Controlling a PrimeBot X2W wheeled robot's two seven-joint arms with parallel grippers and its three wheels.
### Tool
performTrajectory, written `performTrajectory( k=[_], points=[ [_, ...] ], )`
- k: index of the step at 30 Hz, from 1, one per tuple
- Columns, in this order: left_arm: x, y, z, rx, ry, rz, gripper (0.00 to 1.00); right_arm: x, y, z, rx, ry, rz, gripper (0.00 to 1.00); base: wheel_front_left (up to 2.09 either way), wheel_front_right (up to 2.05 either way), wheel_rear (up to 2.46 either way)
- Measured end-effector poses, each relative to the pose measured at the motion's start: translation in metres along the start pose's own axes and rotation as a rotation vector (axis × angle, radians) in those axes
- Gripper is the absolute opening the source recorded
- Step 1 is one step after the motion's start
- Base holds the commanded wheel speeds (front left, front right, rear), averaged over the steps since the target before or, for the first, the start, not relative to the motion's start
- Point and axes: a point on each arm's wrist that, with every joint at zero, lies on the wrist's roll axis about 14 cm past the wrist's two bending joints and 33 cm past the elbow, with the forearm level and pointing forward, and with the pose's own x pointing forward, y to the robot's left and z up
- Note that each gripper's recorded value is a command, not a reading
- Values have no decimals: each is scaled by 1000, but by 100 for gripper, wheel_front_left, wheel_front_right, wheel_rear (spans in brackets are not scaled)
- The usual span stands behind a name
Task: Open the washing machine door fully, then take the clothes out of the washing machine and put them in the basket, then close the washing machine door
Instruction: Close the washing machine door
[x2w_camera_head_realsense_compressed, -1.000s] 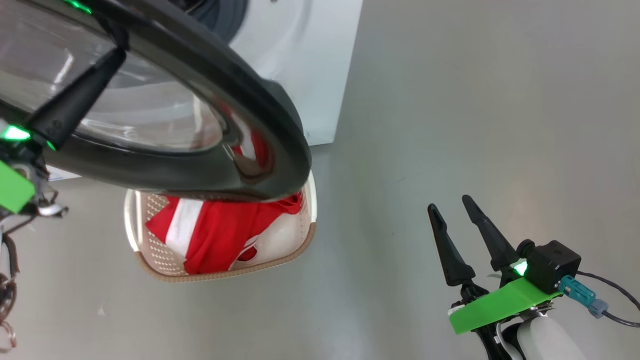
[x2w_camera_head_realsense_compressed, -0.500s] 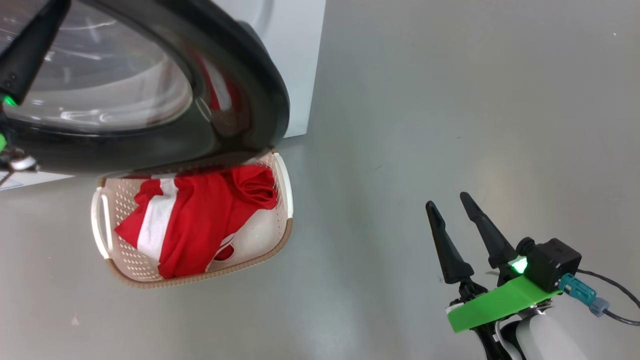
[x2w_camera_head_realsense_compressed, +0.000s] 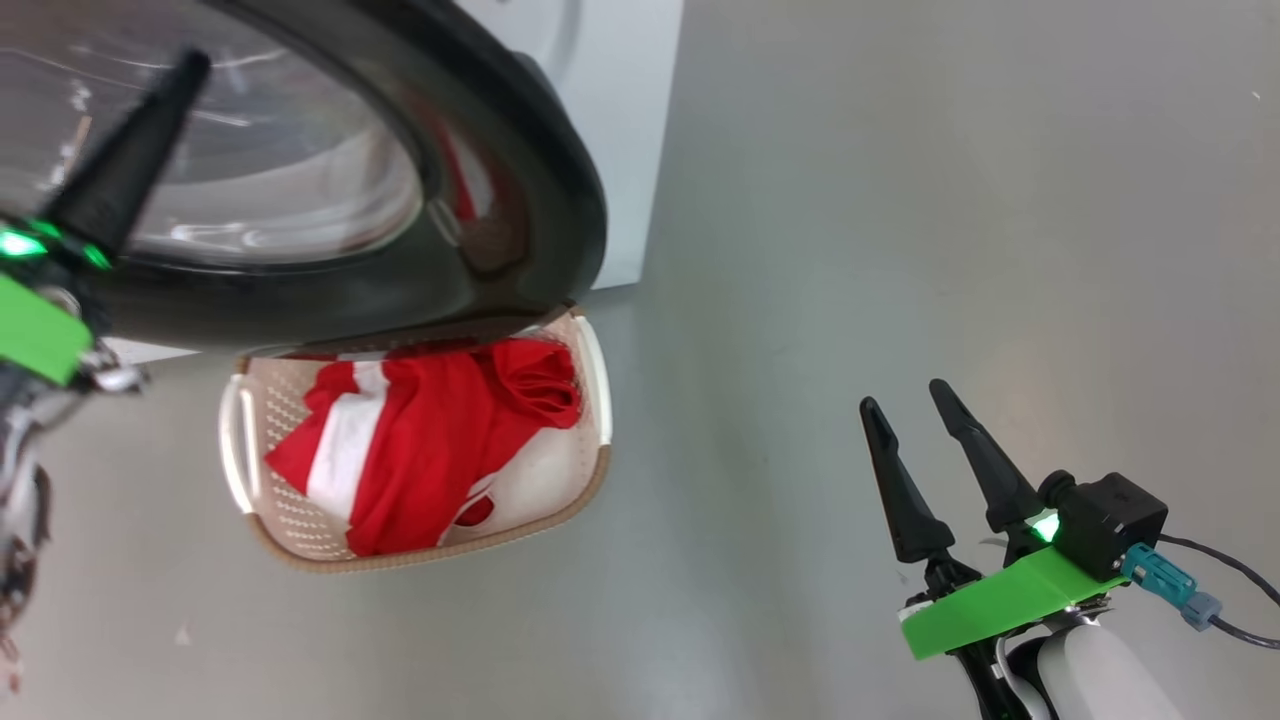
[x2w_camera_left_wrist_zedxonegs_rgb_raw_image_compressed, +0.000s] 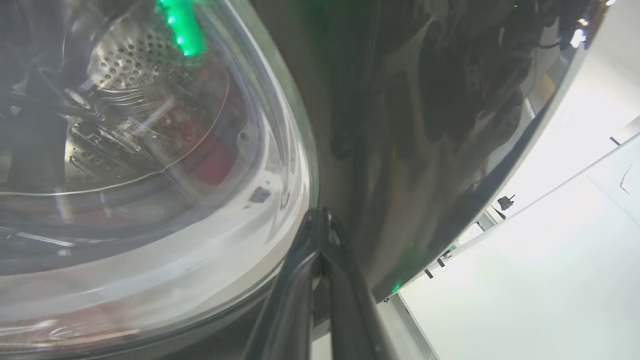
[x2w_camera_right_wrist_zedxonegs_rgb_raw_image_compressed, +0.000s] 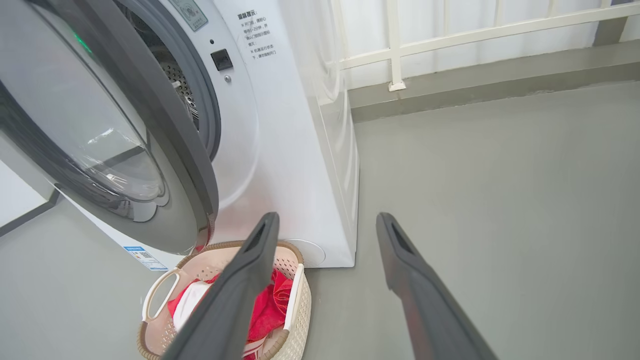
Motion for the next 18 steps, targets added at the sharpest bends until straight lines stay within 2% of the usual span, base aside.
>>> performTrajectory(
  k=[10,11,14,17,18],
  points=[
    [-56,14,-17,-50,-57,103,2,4,22,2,-42,-5,72,100,0,0,0],
    [-63,17,-18,-55,-68,119,13,3,23,1,-45,-3,75,100,0,0,0],
    [-84,22,-19,-75,-105,160,35,-1,28,0,-51,1,88,100,0,0,0],
    [-104,26,-22,-90,-138,198,47,-5,31,0,-49,2,96,100,0,0,0],
    [-111,27,-23,-91,-148,210,56,-6,32,-1,-49,4,99,100,0,0,0]
  ],
)
